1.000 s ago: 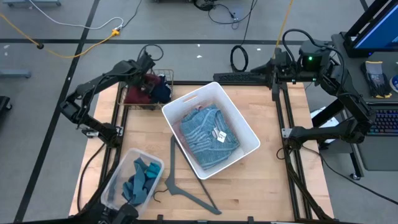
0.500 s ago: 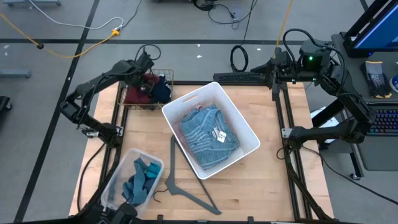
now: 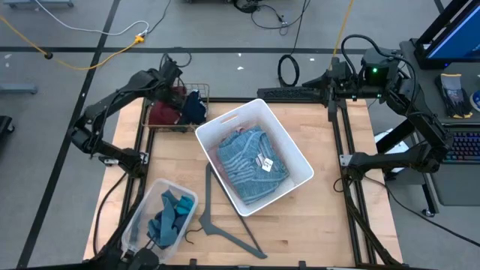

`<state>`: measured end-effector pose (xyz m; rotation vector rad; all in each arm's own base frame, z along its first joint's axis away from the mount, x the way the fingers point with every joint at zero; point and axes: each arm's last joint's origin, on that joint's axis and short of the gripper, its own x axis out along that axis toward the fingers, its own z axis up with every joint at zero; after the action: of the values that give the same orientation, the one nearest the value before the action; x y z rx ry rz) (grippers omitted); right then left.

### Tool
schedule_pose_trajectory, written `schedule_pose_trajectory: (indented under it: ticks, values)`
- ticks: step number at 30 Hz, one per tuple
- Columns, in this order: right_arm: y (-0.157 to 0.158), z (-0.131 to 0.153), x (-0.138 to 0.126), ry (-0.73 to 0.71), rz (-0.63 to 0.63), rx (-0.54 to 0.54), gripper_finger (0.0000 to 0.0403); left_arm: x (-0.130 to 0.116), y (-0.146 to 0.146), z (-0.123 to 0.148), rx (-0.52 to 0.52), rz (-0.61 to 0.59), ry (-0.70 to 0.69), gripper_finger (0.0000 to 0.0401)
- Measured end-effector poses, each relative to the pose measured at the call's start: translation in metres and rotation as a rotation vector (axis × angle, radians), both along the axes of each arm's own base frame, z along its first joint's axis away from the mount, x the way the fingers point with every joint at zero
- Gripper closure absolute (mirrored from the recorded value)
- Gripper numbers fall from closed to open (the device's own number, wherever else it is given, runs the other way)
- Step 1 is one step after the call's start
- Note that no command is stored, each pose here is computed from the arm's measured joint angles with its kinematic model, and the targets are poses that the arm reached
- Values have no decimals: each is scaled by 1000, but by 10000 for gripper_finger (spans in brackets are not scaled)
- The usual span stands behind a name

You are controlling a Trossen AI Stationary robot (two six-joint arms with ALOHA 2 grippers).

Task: Pick & Place Cloths
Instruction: Put the red boxers into the wire basket

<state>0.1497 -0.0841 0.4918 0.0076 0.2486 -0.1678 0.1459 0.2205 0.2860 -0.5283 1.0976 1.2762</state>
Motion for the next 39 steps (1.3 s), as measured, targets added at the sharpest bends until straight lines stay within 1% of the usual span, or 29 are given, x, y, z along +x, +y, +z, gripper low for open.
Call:
schedule_pose_trajectory:
  ticks: [4,6,9,12,15,19,20,24,26,30,35,37,39]
  values:
    - [0,0,0,0,0,0,287,3,0,16,84,0,-60,189]
    - [0,0,0,0,0,1,287,6,1,18,110,-12,-90,197]
    - [0,0,0,0,0,1,287,13,0,18,106,-41,-139,222]
    - [0,0,0,0,0,1,287,19,-5,17,87,-76,-150,258]
    - [0,0,0,0,0,1,287,22,-10,16,66,-87,-140,306]
    - [0,0,0,0,0,2,287,20,-12,10,32,-76,-119,381]
    - [0,0,0,0,0,2,287,19,-14,6,15,-57,-115,391]
    - [0,0,0,0,0,2,287,8,-20,-11,-91,60,-82,391]
    - [0,0,0,1,0,3,287,3,-23,-20,-136,101,-56,397]
    - [0,0,0,0,0,2,287,0,-27,-36,-179,134,-63,393]
    - [0,0,0,1,1,2,287,0,-26,-54,-174,134,-90,399]
    - [0,0,0,3,1,3,287,0,-25,-52,-166,136,-90,395]
    - [0,0,0,4,1,2,287,0,-24,-44,-138,137,-101,389]
